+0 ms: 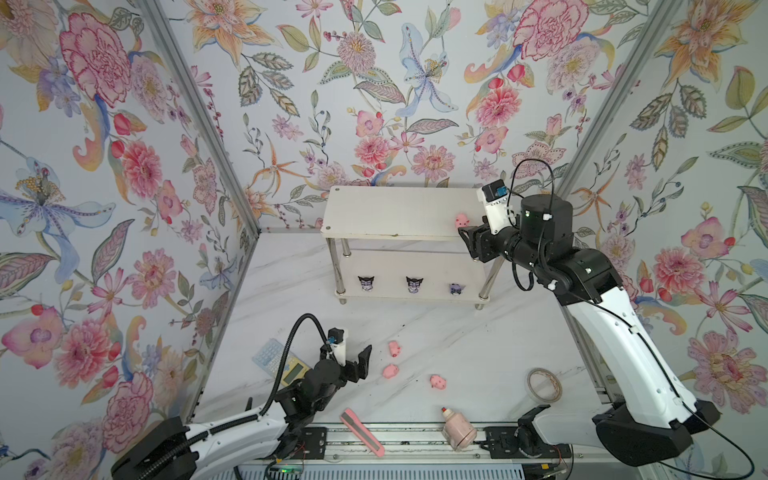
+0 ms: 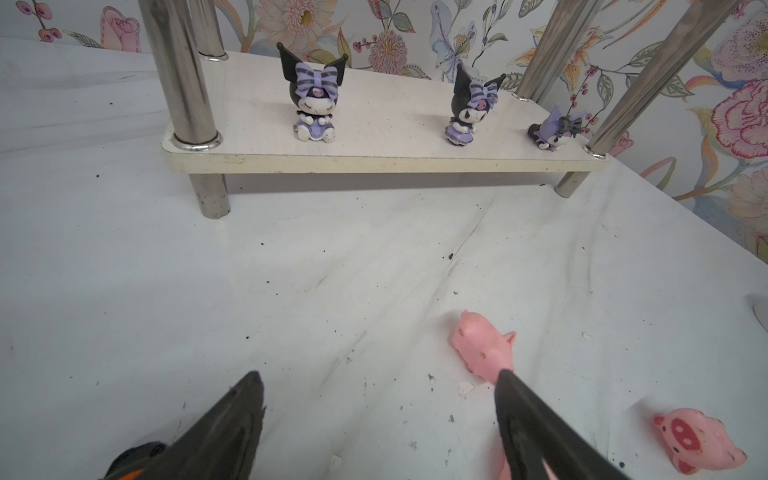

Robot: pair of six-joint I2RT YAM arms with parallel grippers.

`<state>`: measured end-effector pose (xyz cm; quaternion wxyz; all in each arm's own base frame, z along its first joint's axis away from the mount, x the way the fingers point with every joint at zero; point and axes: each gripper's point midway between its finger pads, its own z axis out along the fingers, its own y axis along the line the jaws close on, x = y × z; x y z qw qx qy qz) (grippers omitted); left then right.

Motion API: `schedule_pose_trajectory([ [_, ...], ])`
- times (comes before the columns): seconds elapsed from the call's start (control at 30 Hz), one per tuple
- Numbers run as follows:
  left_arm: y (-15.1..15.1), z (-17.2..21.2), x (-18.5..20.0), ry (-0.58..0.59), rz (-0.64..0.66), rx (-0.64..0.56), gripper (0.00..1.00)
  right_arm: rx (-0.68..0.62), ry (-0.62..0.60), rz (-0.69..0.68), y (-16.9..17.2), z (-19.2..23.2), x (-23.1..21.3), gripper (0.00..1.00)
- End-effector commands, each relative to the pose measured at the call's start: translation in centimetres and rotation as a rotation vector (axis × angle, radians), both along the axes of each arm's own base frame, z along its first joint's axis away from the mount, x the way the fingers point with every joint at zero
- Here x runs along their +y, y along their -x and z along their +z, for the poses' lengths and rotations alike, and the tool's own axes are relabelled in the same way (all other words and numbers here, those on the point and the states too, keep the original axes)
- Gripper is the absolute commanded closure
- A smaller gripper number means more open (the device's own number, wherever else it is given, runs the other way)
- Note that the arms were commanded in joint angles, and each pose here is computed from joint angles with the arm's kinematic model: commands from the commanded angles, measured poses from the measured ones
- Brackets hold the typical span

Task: Place and organize the plastic toys onto the shelf
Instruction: 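Withdraw the right gripper down from the shelf while the left gripper moves toward a pig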

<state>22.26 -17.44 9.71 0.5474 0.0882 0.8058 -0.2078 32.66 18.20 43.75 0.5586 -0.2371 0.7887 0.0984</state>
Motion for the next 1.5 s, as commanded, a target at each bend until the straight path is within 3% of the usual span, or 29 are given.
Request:
schedule_pose_trajectory([
  [0.0, -0.3, 0.9, -0.1, 0.024, 0.004, -0.015, 0.12, 0.035, -0.018, 0.0, 1.2, -1.5, 0.5, 0.73],
  [0.03, -0.4, 0.9, -0.2, 0.024, 0.004, -0.015, 0.12, 0.053, -0.032, 0.014, 1.8, -2.0, 0.9, 0.87],
  [0.1, -0.3, 1.0, -0.3, 0.027, -0.003, -0.014, 0.13, 0.105, -0.038, 0.053, 3.0, -4.1, 2.0, 1.0],
  [0.43, -0.2, 0.6, -0.9, 0.029, -0.032, 0.002, 0.24, 0.466, 0.059, 0.309, 10.3, -22.5, 9.5, 1.0],
  [0.73, -0.3, 0.0, -2.1, 0.019, -0.066, 0.032, 0.23, 0.673, 0.018, 0.367, 12.8, -32.1, 13.1, 1.0],
  [1.0, -0.3, -0.3, -2.7, 0.011, -0.091, 0.045, 0.2, 0.705, 0.141, 0.332, 11.0, -36.8, 15.6, 1.0],
  [1.47, -0.2, -0.2, -2.1, -0.007, -0.078, 0.03, 0.19, 0.773, 0.167, 0.412, 11.3, -40.1, 21.1, 1.0],
])
